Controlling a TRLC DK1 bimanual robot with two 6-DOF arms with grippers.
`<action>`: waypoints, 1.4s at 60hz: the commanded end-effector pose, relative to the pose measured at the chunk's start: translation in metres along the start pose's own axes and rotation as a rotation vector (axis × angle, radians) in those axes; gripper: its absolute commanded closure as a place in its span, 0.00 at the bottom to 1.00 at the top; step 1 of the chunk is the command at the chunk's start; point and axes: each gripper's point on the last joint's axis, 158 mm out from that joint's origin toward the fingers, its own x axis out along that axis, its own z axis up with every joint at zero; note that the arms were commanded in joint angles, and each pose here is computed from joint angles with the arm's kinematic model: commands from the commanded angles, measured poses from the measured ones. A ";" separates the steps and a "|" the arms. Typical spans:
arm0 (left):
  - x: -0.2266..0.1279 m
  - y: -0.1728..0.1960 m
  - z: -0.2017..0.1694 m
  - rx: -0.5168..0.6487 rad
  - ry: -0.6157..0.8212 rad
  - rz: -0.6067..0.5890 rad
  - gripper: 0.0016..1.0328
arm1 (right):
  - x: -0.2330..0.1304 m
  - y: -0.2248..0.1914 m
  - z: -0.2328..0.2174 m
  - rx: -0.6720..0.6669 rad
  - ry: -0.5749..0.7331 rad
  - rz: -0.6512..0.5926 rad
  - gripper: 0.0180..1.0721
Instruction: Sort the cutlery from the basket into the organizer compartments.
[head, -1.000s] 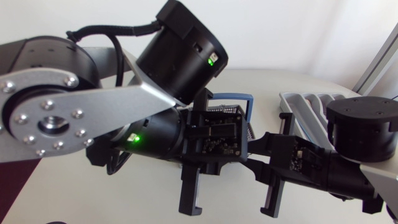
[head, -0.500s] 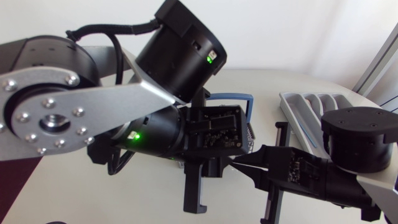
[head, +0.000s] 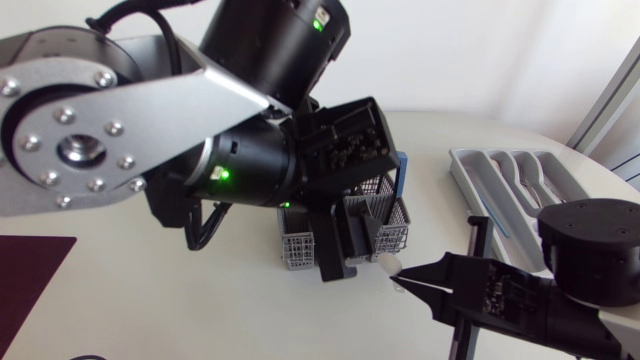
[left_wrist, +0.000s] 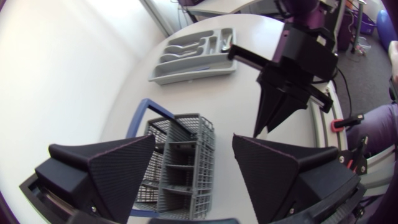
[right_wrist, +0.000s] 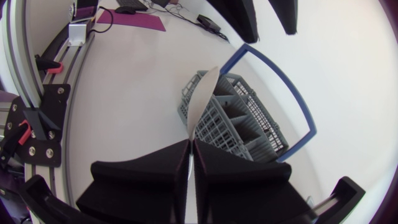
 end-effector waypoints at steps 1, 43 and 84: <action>0.006 0.019 0.001 -0.050 0.012 0.058 0.08 | -0.004 -0.007 -0.028 -0.001 0.064 -0.041 0.94; -0.001 0.076 -0.059 -0.181 0.142 0.228 0.08 | -0.094 -0.127 -0.193 0.128 0.288 -0.385 0.94; -0.003 0.081 -0.082 -0.213 0.188 0.253 0.08 | -0.183 -0.198 -0.325 0.036 0.477 -0.495 0.94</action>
